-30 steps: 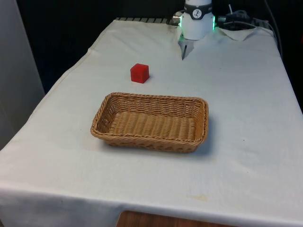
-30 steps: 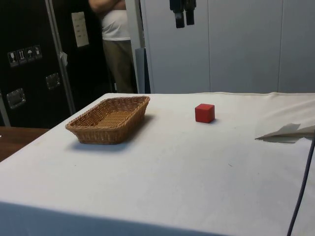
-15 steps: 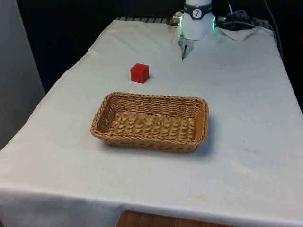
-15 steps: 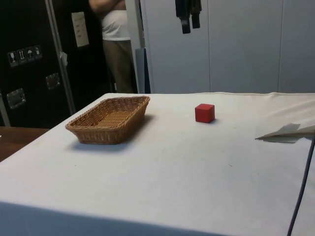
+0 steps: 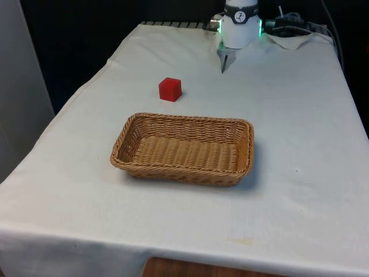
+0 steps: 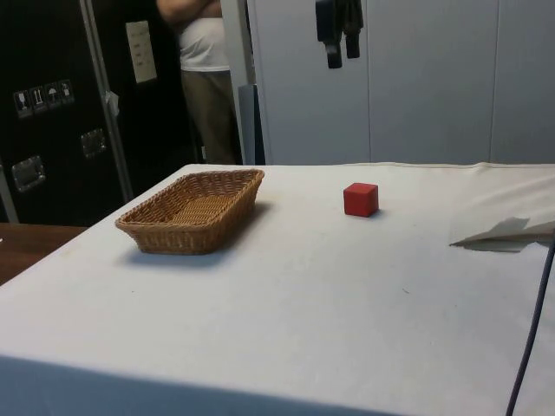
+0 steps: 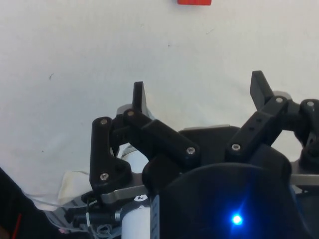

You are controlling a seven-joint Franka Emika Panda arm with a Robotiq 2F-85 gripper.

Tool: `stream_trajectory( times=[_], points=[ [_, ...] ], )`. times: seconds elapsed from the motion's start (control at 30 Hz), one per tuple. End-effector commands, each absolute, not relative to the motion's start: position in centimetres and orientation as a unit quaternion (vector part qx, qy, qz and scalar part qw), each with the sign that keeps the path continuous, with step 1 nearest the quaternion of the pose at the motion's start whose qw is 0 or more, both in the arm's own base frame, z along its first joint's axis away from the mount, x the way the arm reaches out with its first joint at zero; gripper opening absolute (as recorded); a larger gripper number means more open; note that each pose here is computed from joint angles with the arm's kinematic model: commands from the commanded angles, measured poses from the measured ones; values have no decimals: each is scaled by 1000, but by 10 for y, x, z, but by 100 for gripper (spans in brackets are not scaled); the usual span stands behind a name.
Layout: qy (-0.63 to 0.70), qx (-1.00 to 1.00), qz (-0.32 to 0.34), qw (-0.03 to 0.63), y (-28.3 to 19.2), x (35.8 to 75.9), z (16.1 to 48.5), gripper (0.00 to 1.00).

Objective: Pick up the cube and place it into the basket.

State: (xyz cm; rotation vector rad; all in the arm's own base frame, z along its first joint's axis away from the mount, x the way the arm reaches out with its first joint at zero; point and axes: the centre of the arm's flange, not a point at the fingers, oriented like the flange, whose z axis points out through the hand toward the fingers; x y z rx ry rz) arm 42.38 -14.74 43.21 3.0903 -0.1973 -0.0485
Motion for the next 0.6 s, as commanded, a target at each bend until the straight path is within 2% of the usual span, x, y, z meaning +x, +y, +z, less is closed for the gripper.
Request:
stream_trajectory(
  times=[0.0, 0.57],
  points=[
    [-70, 997, -11, 25, -149, 424, 430, 100],
    [-100, 995, -14, 20, -161, 421, 414, 100]
  ],
)
